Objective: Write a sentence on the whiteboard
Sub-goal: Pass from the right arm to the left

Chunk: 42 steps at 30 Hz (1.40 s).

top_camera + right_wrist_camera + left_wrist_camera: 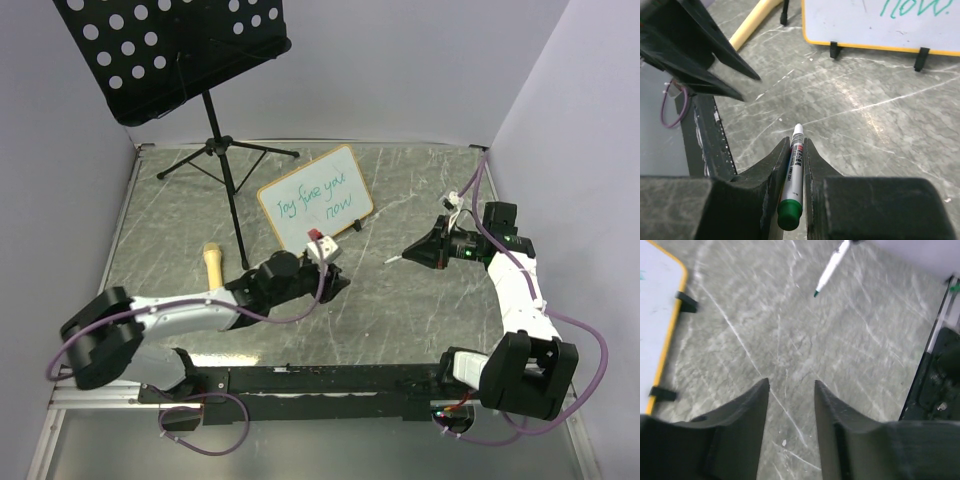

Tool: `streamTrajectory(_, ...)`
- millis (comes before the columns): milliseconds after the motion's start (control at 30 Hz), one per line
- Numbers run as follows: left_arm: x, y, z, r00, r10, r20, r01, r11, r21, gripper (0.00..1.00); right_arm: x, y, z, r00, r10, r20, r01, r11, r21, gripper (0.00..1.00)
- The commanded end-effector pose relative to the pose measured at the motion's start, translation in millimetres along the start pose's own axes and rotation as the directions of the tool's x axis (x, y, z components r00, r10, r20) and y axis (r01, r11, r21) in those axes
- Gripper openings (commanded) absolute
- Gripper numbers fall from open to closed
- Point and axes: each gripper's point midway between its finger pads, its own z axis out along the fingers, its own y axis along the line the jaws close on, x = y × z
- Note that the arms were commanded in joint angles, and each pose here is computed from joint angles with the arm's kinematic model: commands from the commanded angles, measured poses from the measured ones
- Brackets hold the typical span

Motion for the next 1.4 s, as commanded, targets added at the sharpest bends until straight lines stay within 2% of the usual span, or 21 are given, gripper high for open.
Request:
streamTrajectory(0,-35.6,10.5,-25.5,0.982,-0.053,0.18,0.067,0.995,-0.075,0.51,-6.0,-11.0,-0.7,1.0,-0.03,0.008,0.03,0.999,0.033,0.0)
streamTrajectory(33,-40.0,12.3,-29.9,0.977,-0.06,0.207,0.079,0.993,-0.084,0.62,-5.5,-12.2,-1.1,0.999,-0.031,0.006,0.031,0.999,0.04,0.0)
streamTrajectory(100,-45.4,20.1,-45.1,0.96,-0.092,0.266,0.126,0.986,-0.113,0.74,-3.9,-15.1,-1.4,0.999,-0.038,-0.003,0.038,0.998,0.057,0.0)
streamTrajectory(133,-50.8,21.7,-49.8,0.949,-0.104,0.299,0.143,0.983,-0.113,0.85,-3.9,-15.9,-2.1,0.999,-0.042,-0.004,0.042,0.997,0.064,0.0)
streamTrajectory(200,-51.3,26.1,-61.0,0.933,-0.136,0.333,0.18,0.978,-0.105,0.94,-2.8,-17.3,-2.5,0.999,-0.045,-0.009,0.045,0.996,0.074,0.0)
streamTrajectory(300,-49.3,28.1,-66.9,0.927,-0.157,0.342,0.194,0.978,-0.077,0.94,-1.1,-18.6,-2.8,0.999,-0.049,-0.017,0.05,0.995,0.086,0.0)
streamTrajectory(633,-37.2,22.3,-59.4,0.949,-0.164,0.268,0.183,0.982,-0.048,0.94,1.2,-20.6,-2.9,0.999,-0.045,-0.027,0.047,0.995,0.09,0.0)
streamTrajectory(833,-44.4,7.3,-51.0,0.963,-0.119,0.242,0.115,0.993,0.028,0.95,5.4,-19.6,-0.3,0.999,-0.019,-0.037,0.022,0.998,0.062,0.0)
streamTrajectory(933,-42.9,-7.6,-29.3,0.985,-0.049,0.165,0.031,0.994,0.109,0.96,9.9,-13.8,5.4,0.999,-0.003,-0.053,0.004,1.0,0.014,0.0)
streamTrajectory(1100,-40.6,-18.3,9.9,0.993,0.091,0.078,-0.105,0.974,0.199,0.95,14.1,-5.6,12.2,0.997,0.027,-0.075,-0.031,0.998,-0.059,0.0)
streamTrajectory(1367,-29.5,-26.4,65.9,0.986,0.167,0.031,-0.168,0.937,0.305,0.93,15.8,0.1,17.4,0.996,0.042,-0.082,-0.051,0.993,-0.111,0.0)
